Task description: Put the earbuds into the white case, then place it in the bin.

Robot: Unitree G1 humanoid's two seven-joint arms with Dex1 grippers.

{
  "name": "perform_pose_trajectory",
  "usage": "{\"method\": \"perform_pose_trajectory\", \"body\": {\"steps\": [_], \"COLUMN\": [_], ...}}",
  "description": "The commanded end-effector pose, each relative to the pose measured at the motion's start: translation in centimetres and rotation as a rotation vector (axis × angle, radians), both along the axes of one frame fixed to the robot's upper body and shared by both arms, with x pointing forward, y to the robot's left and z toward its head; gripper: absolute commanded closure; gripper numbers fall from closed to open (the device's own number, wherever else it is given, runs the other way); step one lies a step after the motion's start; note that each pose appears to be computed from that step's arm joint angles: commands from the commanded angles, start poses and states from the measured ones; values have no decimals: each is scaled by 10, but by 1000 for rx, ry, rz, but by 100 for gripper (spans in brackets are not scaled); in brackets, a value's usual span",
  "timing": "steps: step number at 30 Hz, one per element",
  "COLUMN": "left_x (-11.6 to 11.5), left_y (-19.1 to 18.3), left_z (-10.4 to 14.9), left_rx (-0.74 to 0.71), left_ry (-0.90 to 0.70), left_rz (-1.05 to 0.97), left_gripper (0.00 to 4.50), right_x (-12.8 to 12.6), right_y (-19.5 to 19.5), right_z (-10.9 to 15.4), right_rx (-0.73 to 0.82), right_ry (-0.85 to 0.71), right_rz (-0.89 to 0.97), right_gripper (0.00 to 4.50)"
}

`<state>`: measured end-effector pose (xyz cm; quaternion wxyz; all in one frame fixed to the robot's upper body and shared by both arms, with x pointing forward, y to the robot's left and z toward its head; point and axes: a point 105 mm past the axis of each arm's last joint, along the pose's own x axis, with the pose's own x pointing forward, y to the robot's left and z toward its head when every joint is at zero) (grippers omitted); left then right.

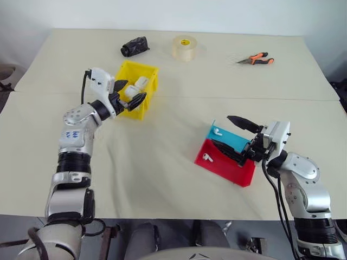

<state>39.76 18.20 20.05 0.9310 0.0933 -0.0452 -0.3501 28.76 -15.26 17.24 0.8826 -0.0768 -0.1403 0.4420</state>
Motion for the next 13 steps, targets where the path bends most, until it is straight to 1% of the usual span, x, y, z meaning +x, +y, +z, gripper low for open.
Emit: {"method": "perform_pose_trajectory", "body": {"steps": [1, 3, 8, 11, 13], "left_x": [-42, -64, -92, -110, -116], "left_y": [1, 12, 29, 27, 22], "left_z": [-1, -10, -35, -49, -52], "left_rx": [134, 183, 280, 255, 250], "left_ry": [-73, -75, -39, -4, -18], "left_rz": [-149, -178, -194, -215, -218], "left_gripper": [3, 3, 3, 3, 3], "right_x": [-5, -5, -5, -3, -2], "right_y": [-9, -14, -27, -39, -43], "right_z": [9, 6, 2, -2, -2], "right_rx": [-26, -54, -114, -156, -161], "right_ry": [-32, -13, 21, 39, 34], "right_rz": [13, 32, 84, 94, 82], "right_gripper": [0, 0, 0, 0, 0]}}
